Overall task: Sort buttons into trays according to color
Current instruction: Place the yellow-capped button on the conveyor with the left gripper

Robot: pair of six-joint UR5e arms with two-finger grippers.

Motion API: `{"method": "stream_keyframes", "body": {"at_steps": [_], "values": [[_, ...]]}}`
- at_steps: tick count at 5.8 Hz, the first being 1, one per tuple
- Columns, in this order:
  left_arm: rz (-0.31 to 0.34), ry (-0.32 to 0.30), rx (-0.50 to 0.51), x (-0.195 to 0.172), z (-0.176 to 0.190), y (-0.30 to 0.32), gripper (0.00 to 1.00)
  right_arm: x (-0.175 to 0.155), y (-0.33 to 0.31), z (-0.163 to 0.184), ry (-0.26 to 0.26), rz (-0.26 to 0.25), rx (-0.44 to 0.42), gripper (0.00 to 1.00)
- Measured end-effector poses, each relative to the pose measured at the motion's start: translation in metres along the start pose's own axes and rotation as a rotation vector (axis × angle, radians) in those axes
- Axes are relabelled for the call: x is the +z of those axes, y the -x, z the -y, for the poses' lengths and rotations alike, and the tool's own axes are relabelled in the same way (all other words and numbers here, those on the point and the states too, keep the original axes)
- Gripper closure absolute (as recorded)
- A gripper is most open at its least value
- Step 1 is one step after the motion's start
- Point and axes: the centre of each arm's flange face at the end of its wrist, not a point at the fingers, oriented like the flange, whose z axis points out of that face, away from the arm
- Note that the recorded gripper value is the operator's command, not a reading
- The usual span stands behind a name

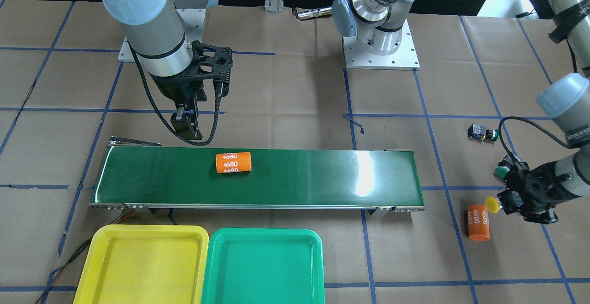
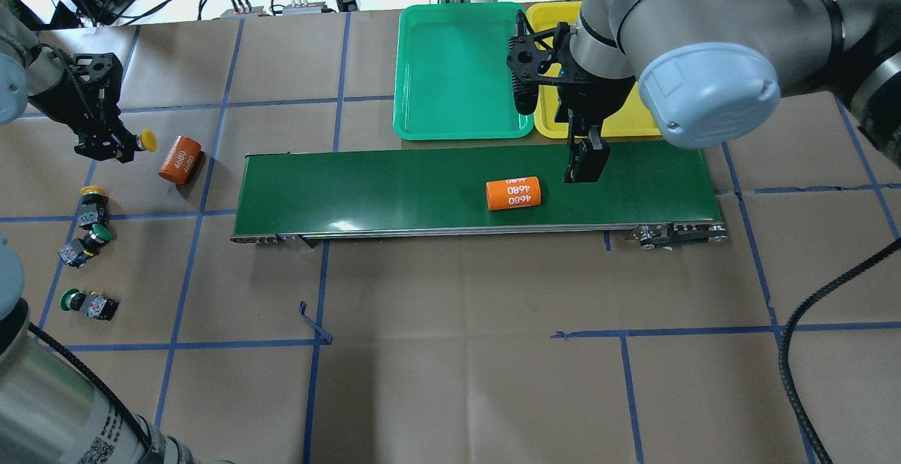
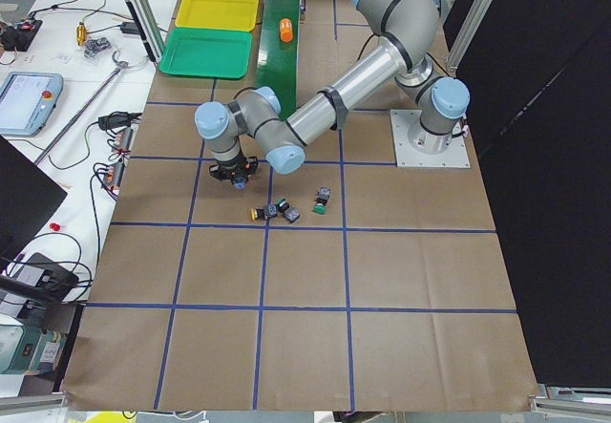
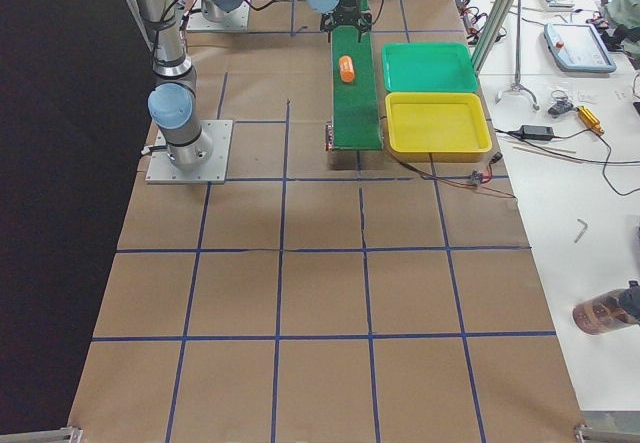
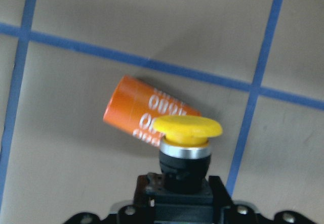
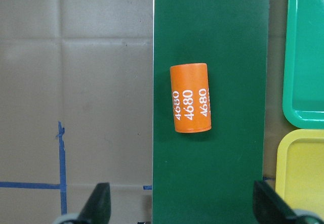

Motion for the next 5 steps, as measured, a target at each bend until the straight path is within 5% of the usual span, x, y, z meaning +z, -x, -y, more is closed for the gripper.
{"method": "stream_keyframes", "body": {"at_steps": [4, 5], "values": [[-0.065, -0.011, 0.057, 0.021, 0.168, -0.087, 0.91, 0.008, 0.003, -0.002, 0.001, 0.014, 0.0, 0.0], [-0.07, -0.006, 0.088, 0.031, 0.192, -0.099, 0.13, 0.009, 0.003, -0.002, 0.001, 0.015, -0.001, 0.0]]}}
